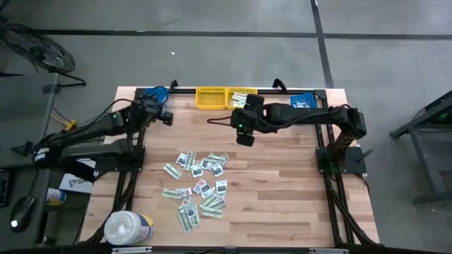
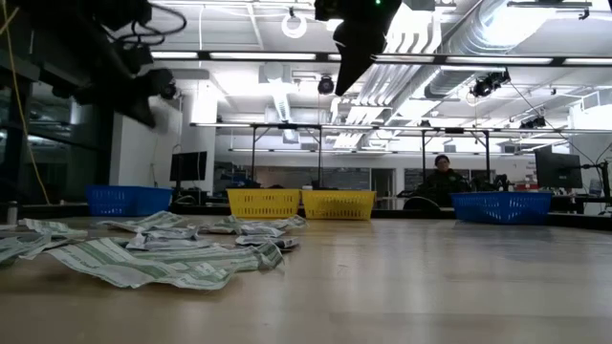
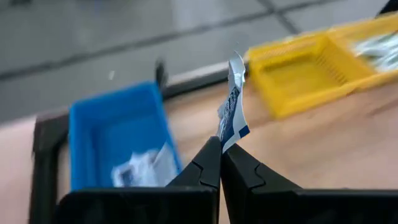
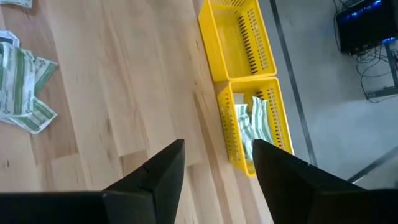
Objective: Pick & Place First Aid Supplies
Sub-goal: Put the blue alcohol pad into the left blue bin
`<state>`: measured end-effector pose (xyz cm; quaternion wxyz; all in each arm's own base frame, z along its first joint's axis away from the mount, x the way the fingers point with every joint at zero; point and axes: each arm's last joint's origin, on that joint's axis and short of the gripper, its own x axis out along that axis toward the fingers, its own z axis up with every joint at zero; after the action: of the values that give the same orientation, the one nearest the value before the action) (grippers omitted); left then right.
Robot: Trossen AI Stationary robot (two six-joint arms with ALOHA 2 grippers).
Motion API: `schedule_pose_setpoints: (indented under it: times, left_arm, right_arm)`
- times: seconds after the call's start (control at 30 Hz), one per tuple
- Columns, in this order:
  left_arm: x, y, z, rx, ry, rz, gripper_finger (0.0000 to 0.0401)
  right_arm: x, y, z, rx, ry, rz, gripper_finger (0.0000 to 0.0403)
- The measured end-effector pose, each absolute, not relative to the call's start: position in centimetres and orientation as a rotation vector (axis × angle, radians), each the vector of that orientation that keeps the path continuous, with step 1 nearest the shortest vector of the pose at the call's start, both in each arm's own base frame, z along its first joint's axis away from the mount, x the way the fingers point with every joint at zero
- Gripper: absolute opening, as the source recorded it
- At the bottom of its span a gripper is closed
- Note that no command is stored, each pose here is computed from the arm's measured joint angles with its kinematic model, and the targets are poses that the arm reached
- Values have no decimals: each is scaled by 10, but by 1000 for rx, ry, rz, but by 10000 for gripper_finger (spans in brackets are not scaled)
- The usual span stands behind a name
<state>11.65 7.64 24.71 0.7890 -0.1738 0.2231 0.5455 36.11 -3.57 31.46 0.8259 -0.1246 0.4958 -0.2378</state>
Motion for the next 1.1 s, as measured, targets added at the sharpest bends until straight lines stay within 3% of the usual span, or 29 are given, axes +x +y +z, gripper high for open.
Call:
schedule_pose_setpoints:
  times: [0.5, 1.1]
  left_arm:
    - [136, 100, 206, -444, 730, 1390, 0]
    - [163, 121, 160, -372, 775, 1625, 0]
  right_arm:
    - [362, -36, 315, -256, 1045, -501, 182]
    - [362, -35, 315, -249, 1047, -485, 177]
